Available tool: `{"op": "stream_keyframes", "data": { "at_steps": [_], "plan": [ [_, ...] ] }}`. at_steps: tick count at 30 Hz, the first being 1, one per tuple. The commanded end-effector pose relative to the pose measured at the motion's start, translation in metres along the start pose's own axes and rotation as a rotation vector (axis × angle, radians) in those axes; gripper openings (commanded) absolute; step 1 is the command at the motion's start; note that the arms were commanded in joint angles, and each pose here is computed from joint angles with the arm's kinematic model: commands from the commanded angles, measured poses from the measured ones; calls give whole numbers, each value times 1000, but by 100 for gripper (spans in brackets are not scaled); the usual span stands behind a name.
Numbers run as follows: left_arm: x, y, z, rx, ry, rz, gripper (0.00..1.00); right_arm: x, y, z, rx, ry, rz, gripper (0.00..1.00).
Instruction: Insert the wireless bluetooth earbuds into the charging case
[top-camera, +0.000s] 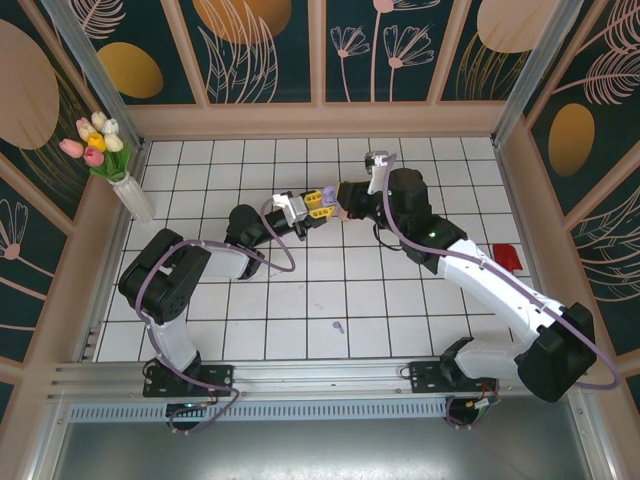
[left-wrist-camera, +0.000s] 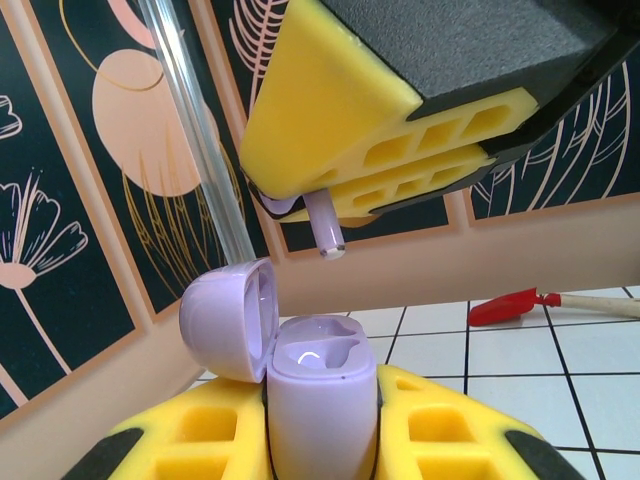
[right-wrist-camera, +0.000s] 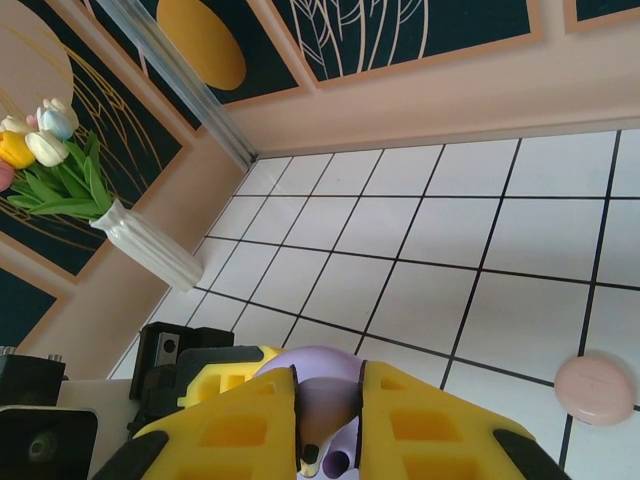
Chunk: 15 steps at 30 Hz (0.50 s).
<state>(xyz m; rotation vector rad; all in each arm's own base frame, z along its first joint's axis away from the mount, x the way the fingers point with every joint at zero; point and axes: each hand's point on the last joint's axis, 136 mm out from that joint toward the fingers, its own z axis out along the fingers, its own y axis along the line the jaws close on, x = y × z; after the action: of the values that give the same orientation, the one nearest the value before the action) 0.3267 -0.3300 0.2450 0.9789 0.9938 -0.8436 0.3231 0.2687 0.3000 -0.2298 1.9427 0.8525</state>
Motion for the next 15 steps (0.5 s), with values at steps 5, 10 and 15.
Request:
{"op": "stream_keyframes", "data": {
  "at_steps": [5,10,15],
  "plan": [
    [-22,-1,5,17,-40,53,0,8,0,6,-16,7,-13,17],
    [-23,1,5,14,-42,58,0,13,-2,8,-14,18,-9,17],
    [-24,-1,5,19,-43,57,0,14,-5,11,-2,17,-9,17]
  ]
}}
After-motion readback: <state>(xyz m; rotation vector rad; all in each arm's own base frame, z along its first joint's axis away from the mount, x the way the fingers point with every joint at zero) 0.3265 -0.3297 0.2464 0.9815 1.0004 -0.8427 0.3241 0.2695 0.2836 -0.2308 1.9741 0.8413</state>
